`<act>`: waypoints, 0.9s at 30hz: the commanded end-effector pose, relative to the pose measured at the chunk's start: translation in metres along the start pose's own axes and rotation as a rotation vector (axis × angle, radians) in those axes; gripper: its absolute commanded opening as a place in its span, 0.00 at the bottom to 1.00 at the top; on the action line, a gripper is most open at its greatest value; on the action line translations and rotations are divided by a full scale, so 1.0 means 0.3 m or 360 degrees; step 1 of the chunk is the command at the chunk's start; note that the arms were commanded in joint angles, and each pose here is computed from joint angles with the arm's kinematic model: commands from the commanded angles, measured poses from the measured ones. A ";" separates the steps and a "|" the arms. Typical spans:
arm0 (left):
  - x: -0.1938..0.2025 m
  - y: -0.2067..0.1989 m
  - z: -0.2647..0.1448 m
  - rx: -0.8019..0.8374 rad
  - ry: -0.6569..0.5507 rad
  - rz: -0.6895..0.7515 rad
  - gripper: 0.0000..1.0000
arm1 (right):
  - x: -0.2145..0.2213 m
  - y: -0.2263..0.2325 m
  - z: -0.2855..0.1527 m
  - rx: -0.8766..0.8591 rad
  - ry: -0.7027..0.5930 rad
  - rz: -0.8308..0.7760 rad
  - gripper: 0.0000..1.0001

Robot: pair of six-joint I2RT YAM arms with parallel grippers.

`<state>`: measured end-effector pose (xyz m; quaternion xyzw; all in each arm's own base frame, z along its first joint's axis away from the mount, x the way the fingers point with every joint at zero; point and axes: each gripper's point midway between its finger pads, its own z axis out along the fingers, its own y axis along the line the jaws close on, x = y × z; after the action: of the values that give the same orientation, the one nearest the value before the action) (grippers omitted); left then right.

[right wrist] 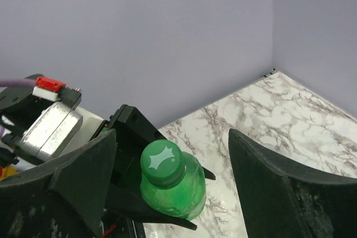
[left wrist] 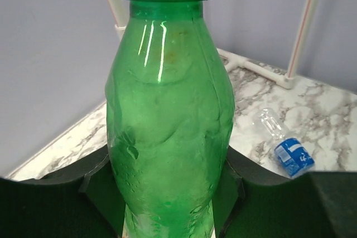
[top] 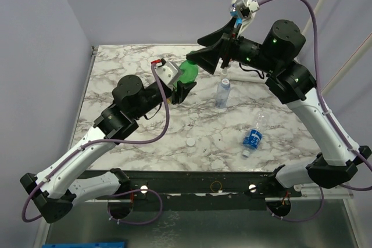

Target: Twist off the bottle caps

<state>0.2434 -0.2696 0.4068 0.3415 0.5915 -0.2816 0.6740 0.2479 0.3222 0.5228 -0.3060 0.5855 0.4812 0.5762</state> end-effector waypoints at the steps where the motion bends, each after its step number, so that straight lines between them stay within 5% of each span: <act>1: -0.011 0.077 0.016 -0.0194 -0.0024 0.0064 0.00 | 0.035 -0.094 0.046 0.0194 0.0065 0.0108 0.81; 11: 0.017 0.099 0.019 -0.0257 0.0012 0.0065 0.00 | 0.052 -0.107 0.082 0.0178 0.0088 0.0134 0.58; 18: 0.038 0.117 0.027 -0.0305 0.0042 0.0062 0.00 | 0.068 -0.087 0.081 0.0119 0.0107 0.0139 0.56; 27: 0.026 0.110 0.025 -0.0292 0.0034 0.0032 0.00 | 0.069 -0.081 0.075 0.0101 0.0114 0.0109 0.07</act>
<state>0.2762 -0.2571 0.3932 0.2987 0.6254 -0.2116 0.6892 0.2792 0.3404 0.4982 -0.2779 0.6338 0.4692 0.5485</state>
